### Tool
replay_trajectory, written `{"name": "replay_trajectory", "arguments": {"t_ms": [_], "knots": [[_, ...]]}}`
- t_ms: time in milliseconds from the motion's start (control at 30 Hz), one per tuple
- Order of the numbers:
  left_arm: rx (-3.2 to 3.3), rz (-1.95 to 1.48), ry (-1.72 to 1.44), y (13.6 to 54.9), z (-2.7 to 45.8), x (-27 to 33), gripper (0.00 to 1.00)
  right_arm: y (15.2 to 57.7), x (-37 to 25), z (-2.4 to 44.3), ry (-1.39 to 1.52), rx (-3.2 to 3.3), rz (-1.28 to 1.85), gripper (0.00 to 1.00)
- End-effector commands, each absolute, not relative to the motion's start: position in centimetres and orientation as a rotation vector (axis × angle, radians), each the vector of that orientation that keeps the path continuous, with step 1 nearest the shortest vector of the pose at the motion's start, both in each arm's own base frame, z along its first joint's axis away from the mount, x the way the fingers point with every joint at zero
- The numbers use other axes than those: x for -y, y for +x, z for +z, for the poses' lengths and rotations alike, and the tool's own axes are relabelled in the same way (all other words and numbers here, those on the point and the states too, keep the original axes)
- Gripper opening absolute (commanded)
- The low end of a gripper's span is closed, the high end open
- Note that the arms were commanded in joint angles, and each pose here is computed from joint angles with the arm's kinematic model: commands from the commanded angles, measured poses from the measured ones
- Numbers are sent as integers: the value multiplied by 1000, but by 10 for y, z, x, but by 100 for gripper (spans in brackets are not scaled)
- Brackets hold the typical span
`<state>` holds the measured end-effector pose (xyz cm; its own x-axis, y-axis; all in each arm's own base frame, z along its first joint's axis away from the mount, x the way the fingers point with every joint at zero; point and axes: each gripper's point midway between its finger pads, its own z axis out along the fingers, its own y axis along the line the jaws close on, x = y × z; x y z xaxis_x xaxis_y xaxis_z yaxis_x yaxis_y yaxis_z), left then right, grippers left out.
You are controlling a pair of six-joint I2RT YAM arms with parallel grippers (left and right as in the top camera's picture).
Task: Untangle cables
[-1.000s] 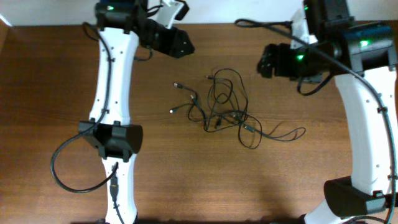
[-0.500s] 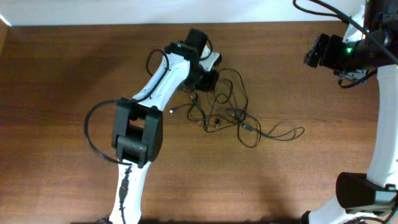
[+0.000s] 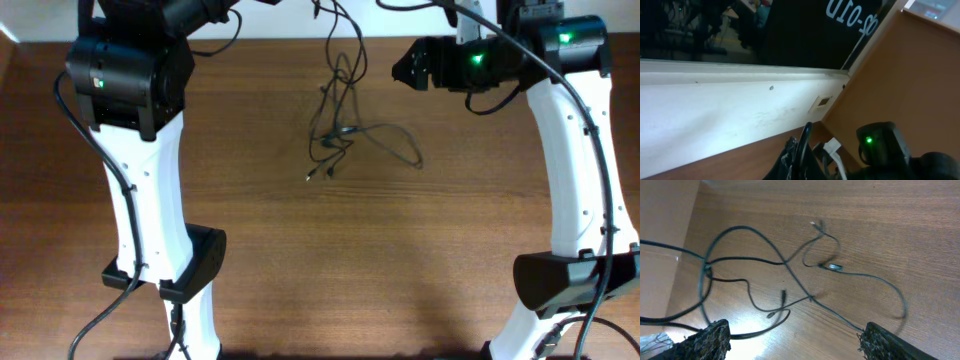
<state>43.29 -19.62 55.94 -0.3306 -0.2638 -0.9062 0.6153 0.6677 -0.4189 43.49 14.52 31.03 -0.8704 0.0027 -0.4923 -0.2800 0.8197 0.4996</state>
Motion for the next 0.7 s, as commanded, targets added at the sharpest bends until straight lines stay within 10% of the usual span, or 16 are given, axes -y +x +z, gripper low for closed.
{"name": "replay_trajectory", "arguments": {"t_ms": [0, 667], "knots": [[-1660, -967, 256, 420, 575, 193, 0, 433, -171, 316, -287, -2484, 843, 85], [-1671, -1024, 323, 412, 572, 194, 0, 412, -226, 321, -588, -2399, 869, 74]]}}
